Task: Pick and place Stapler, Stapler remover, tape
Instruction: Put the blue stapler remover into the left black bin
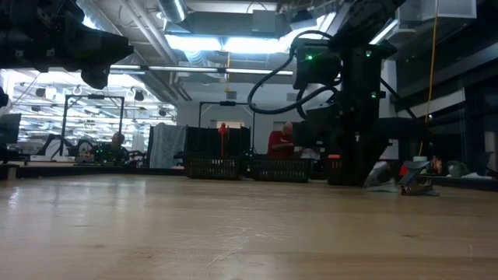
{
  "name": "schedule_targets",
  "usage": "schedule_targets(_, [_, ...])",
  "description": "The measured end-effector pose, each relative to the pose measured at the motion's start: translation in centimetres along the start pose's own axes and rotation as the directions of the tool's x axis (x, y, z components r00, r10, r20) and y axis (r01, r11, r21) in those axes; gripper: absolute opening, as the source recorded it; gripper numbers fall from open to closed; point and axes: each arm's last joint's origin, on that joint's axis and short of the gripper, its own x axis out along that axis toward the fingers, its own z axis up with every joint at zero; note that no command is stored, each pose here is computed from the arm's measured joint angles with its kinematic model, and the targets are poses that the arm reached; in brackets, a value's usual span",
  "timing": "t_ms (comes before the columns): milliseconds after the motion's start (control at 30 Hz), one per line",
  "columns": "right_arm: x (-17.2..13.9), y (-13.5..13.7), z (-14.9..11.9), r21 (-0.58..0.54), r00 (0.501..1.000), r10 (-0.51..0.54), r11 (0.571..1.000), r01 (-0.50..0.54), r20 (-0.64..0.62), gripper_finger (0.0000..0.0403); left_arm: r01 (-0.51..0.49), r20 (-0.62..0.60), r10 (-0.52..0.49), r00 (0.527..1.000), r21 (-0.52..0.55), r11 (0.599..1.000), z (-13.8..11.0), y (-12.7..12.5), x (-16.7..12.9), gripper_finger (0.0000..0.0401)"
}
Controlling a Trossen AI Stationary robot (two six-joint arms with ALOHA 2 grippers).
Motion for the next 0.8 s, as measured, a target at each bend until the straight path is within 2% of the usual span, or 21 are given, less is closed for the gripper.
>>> schedule_targets(133, [0.0,0.0,0.0,0.0,1.0,0.001,1.0,-0.001,0.001,0.0014,0.0,0.0,0.0,1.0,0.0,1.0,0.0,0.0,0.0,0.0091])
schedule_targets(200, [0.0,0.0,0.0,0.003,1.0,0.0,1.0,0.0,0.004,0.0009,0.0,0.0,0.0,1.0,0.0,1.0,0.0,0.0,0.0,0.0091])
schedule_targets(467, [-1.2,-0.4,0.4,0.011,1.0,-0.026,1.0,0.026,0.006,0.003,0.001,0.0,-0.001,1.0,0.0,1.0,0.0,0.0,0.0,0.0091])
schedule_targets(600, [-3.6,-0.6,0.2,0.023,0.995,0.015,1.0,-0.013,-0.096,0.0037,0.001,0.0,-0.001,1.0,0.0,1.0,0.0,0.0,0.0,0.0091])
schedule_targets(700, [-4.7,-0.8,0.2,0.024,0.99,0.032,0.999,-0.029,-0.135,0.0061,0.002,0.0,-0.002,1.0,0.0,1.0,0.0,0.0,0.0,0.0091])
schedule_targets(800, [-4.7,-1.0,0.2,0.027,0.988,0.037,0.999,-0.034,-0.148,0.0106,0.002,0.0,-0.002,1.0,0.0,1.0,0.0,0.0,0.0,0.0091])
